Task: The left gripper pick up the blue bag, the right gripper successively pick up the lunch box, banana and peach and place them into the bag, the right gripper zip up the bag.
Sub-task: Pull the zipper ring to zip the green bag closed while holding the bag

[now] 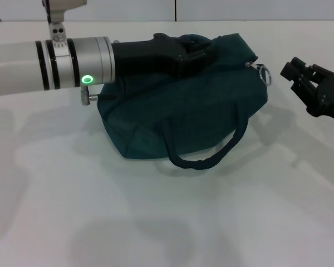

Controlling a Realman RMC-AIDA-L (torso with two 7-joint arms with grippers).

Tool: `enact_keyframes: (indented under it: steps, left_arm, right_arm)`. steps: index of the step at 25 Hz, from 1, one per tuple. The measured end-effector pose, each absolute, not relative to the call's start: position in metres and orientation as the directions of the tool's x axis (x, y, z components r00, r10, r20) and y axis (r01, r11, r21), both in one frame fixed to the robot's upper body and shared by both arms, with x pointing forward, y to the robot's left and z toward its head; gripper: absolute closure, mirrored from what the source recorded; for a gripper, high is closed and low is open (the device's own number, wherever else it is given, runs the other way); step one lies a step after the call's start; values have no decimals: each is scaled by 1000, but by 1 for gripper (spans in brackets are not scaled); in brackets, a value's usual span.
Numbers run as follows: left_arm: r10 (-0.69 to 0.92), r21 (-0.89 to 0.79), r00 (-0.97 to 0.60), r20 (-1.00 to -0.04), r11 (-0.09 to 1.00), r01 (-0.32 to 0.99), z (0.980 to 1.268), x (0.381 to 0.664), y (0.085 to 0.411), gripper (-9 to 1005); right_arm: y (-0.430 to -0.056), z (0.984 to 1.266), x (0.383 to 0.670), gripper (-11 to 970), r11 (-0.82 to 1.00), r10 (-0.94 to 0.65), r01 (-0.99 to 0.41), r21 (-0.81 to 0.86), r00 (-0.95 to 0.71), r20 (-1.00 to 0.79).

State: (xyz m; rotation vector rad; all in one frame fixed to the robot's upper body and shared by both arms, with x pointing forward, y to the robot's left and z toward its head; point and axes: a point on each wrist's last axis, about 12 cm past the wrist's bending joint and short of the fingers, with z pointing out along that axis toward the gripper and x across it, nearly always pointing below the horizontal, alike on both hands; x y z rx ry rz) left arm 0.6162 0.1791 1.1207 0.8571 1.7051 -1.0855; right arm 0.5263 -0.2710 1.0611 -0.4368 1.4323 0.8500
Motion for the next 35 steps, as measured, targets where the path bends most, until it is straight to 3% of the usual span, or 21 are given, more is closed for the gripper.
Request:
enact_keyframes:
  steps: [7,12,19,24,35]
  left_arm:
    - [43,-300,-340,-939,377,876,1121,616,182,840]
    - [29,-294,-323,-946,349,890,1123,613,180,887]
    - [-4,-306,-321,-947,316,898,1128,611,178,912]
    - [-15,-315,-326,-945,310,897,1129,610,177,928]
    - [-29,-325,-336,-941,339,883,1124,609,179,934]
  right_arm:
    - [-274,1057,521,791,663,188,-733,152,-34,-982]
    - [-274,1055,520,772,666,175,-731,148,-39,-984]
    - [-267,1052,528,770,657,110,-744,124,-69,-992]
    - [-259,1055,534,642,643,91,-758,107,-63,-994]
    - [-254,1060,525,644,591,132,-800,104,-31,-991]
